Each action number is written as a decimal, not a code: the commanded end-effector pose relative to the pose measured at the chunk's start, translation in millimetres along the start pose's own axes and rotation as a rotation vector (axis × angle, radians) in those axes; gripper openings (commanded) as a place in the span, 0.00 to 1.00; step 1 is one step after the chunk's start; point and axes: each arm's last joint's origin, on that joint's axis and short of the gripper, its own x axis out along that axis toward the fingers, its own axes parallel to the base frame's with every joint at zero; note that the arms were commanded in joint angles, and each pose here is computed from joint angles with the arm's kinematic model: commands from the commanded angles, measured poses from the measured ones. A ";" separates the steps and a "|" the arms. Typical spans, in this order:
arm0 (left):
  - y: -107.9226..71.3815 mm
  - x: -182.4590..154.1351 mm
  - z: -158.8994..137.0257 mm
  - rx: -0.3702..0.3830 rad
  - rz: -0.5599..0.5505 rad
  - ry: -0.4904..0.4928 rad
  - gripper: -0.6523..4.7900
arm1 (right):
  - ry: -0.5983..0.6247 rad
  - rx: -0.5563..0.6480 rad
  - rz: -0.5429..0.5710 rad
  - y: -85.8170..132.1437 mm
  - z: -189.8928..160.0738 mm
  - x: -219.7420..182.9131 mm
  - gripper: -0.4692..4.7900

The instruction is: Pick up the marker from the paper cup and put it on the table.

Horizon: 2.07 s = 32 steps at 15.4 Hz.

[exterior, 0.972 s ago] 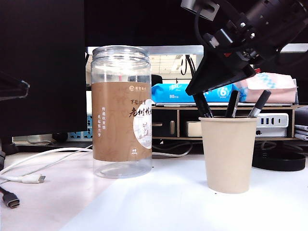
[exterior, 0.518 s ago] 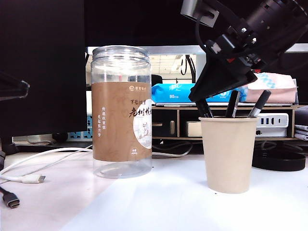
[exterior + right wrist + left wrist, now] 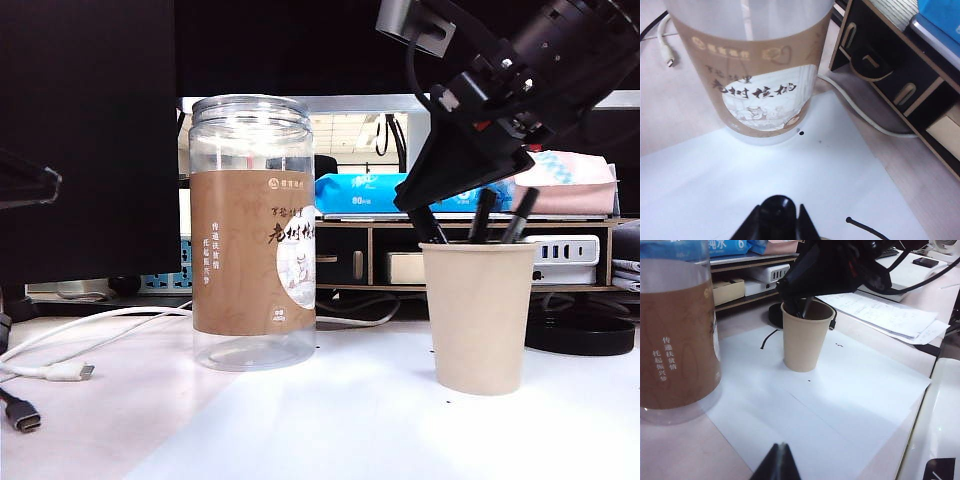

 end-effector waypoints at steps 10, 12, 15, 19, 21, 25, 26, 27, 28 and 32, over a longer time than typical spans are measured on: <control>-0.3 0.1 -1.3 0.001 -0.009 0.012 0.11 | -0.098 -0.020 -0.057 -6.7 25.8 -8.1 0.25; -0.3 0.1 -1.3 0.001 -0.009 0.012 0.11 | -0.106 -0.022 -0.079 -8.1 30.0 -10.3 0.25; -0.3 0.1 -1.3 0.001 -0.009 0.012 0.11 | -0.101 -0.014 -0.080 -8.0 30.0 -11.2 0.25; -0.3 0.1 -1.3 0.001 -0.009 0.012 0.11 | -0.065 0.044 -0.061 -6.7 26.2 -10.9 0.25; -0.3 0.1 -1.2 0.001 -0.009 0.011 0.11 | -0.056 0.055 -0.052 -5.6 25.3 -13.5 0.25; -0.3 0.1 -1.3 0.001 -0.009 0.012 0.11 | -0.057 0.108 -0.048 -3.8 25.6 -20.9 0.25; -0.3 0.1 -1.2 0.001 -0.010 0.011 0.11 | -0.053 0.118 -0.035 -3.0 25.2 -22.3 0.25; -0.3 0.1 -1.2 0.001 -0.009 0.011 0.11 | -0.055 0.118 -0.036 -2.6 25.4 -24.2 0.25; -0.3 0.1 -1.2 0.001 -0.009 0.011 0.11 | -0.058 0.117 -0.036 -2.5 25.7 -24.9 0.25; -0.3 0.1 -1.2 0.001 -0.009 0.011 0.11 | -0.093 0.104 -0.047 -2.7 29.2 -29.1 0.25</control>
